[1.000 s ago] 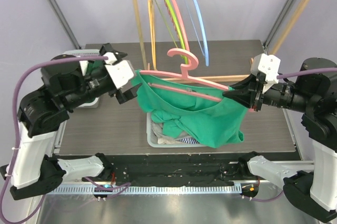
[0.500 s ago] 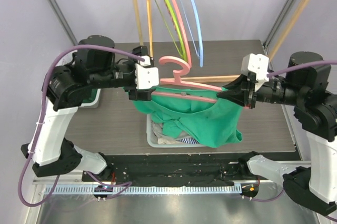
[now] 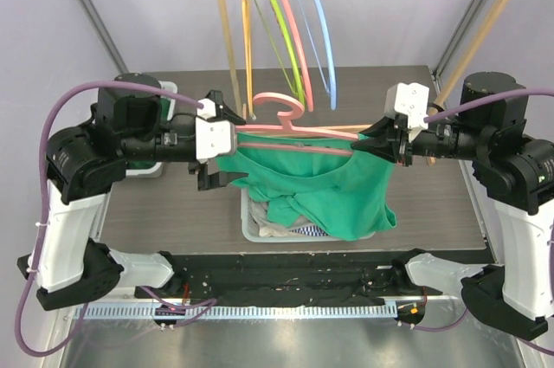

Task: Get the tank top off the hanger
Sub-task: Pick up the hanger from the clothesline, then remove the tank top from the hanger.

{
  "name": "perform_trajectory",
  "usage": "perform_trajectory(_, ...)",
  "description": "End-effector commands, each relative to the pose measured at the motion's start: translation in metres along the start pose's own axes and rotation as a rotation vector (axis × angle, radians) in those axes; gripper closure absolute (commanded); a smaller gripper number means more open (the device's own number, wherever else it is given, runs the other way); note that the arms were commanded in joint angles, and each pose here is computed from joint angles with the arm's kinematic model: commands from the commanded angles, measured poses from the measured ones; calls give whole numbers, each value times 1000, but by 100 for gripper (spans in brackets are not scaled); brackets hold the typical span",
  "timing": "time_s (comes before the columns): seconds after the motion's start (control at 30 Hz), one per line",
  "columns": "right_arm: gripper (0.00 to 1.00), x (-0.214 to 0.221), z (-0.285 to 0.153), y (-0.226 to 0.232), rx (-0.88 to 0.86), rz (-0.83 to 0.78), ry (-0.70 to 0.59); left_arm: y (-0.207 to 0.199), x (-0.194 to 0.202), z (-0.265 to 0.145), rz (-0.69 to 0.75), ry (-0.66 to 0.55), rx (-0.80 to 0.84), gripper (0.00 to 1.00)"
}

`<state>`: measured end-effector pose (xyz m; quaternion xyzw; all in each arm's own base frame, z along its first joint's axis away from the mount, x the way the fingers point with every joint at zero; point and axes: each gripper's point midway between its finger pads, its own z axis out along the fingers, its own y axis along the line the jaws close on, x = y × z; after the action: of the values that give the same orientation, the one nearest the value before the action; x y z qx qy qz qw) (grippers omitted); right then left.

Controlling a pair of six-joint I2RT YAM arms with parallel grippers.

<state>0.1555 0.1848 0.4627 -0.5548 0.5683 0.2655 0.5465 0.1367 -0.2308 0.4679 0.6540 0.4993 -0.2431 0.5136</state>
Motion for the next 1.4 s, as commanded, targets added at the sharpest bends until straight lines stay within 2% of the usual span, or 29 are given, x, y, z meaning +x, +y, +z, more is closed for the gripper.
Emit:
perform_trajectory(0.0,99,-30,-10,1,13,-122,-92,38,0,-7,-128,-28,-163,3)
perform_trajectory(0.13,99,-38,-14,7,0,-135,-125,70,7,-16,-247,-64,-216,1)
perform_trajectory(0.2,99,-40,-16,9,3,-141,-133,79,7,-20,-248,-85,-234,0)
perform_trajectory(0.33,99,-42,-17,9,5,-135,-140,49,-2,-16,-254,-124,-58,0)
perform_trajectory(0.37,99,-43,-17,9,10,-138,-145,38,9,-10,-297,-88,9,0)
perform_trajectory(0.47,99,-42,-15,5,13,-133,-142,15,4,-14,-304,-97,123,1)
perform_trajectory(0.63,99,-45,-14,3,18,-141,-152,-1,-1,-21,-289,-118,157,2)
perform_trajectory(0.93,99,-54,-13,-4,39,-165,-176,-2,11,-12,-334,-105,169,14)
perform_trajectory(1.27,99,-52,-5,-9,33,-148,-191,16,10,-3,-369,-137,118,43)
perform_trajectory(1.37,99,-46,-1,-11,27,-131,-177,21,4,-4,-359,-154,99,46)
